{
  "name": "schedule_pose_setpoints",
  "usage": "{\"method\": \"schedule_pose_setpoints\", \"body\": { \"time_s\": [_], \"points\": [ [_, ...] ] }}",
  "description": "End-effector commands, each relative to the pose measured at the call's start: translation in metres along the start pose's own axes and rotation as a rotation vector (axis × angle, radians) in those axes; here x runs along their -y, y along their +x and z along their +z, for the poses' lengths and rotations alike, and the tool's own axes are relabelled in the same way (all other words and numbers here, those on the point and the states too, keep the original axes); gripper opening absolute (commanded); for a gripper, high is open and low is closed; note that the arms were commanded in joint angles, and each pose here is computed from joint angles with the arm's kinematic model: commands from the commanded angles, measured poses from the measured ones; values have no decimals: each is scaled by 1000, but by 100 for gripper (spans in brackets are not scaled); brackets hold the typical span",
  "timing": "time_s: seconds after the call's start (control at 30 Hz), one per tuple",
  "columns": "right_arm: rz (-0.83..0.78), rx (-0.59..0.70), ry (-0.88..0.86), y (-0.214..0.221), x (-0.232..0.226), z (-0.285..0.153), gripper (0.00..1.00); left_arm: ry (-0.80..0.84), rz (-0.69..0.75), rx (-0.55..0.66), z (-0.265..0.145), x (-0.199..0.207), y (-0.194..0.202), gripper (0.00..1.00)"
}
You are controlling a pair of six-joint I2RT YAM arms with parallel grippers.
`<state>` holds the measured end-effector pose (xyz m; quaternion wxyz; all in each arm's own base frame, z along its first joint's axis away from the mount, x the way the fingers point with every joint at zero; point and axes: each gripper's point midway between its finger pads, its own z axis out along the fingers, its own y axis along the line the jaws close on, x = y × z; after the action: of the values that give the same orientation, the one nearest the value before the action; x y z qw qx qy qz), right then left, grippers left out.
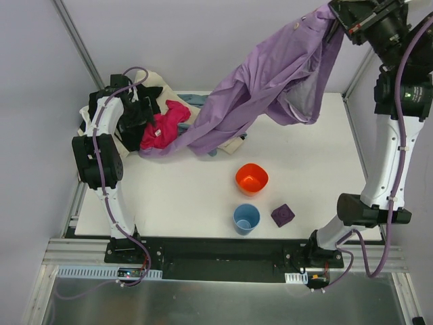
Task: Pick out a specific cloth from the pile
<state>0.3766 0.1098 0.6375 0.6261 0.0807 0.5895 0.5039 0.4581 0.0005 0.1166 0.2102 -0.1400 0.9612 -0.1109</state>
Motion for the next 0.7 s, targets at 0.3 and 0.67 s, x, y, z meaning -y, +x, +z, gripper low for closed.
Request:
{"method": "schedule_pose_setpoints", "body": {
  "time_s": [0.3,0.67],
  "points": [
    [-39,147,-84,-66,-11,-23,1,60,53,82,-32,26,-13,94],
    [5,-13,241,14,149,-38,1,174,161,280,-121,93,-26,98]
  ]
}}
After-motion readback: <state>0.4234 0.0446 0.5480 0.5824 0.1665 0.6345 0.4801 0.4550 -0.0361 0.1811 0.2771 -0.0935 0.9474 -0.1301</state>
